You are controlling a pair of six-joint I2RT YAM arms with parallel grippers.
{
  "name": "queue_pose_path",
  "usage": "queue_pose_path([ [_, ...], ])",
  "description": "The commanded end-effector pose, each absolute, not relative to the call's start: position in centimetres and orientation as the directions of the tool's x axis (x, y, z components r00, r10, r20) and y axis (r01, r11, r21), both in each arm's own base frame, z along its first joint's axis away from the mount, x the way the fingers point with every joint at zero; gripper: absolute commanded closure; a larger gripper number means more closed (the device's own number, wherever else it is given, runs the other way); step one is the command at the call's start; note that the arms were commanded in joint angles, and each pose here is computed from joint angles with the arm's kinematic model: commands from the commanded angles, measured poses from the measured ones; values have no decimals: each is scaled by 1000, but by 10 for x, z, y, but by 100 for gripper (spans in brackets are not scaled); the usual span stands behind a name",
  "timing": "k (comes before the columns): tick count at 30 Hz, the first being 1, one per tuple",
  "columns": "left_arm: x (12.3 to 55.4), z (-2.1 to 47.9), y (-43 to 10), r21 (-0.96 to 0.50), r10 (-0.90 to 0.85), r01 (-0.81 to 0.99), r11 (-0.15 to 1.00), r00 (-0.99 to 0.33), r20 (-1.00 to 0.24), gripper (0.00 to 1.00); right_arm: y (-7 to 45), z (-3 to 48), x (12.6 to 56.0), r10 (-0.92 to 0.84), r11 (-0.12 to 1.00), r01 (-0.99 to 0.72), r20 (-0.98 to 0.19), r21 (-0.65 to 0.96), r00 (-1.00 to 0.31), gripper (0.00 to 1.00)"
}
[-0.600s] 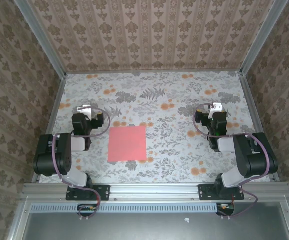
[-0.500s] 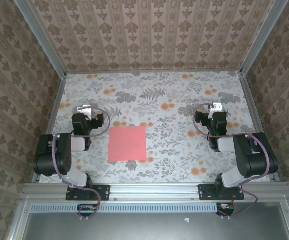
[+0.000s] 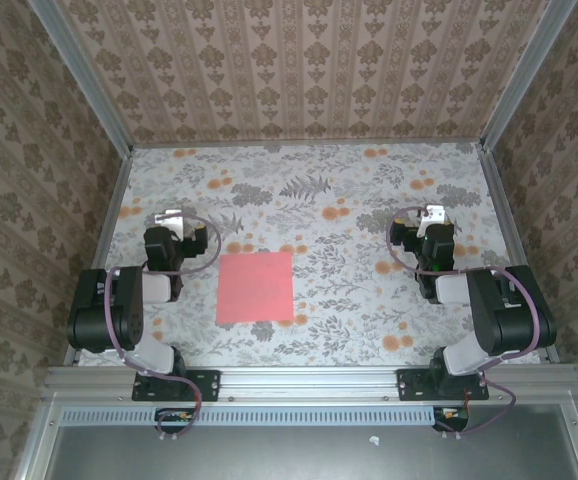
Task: Fold a paper plane with a square sheet of paper (fold left side to right side)
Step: Move the square sheet of paper to the center of the table.
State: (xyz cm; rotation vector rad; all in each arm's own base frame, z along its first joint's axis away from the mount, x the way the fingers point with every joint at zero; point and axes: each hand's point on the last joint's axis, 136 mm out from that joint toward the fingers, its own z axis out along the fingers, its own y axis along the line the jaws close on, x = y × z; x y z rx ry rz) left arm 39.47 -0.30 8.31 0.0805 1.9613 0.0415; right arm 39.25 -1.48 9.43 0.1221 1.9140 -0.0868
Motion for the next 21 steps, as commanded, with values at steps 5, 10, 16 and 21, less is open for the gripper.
queue_pose_path([
  [5, 399, 95, -5, 89, 99, 44, 995, -350, -931, 0, -15, 98, 398, 49, 993, 118, -943, 10, -330, 0],
  [10, 393, 112, 0, 94, 92, 11, 996, -312, -946, 0, -16, 99, 396, 53, 992, 125, -944, 13, -326, 0],
  [16, 378, 174, 3, -26, -59, -84, 996, -422, -905, 0, -24, 136, 383, 73, 986, 164, -956, 26, -284, 0],
  [21, 352, 203, -34, -100, -105, -39, 994, -553, -827, 0, -16, 186, 364, 224, 969, 166, -934, 183, -277, 0],
])
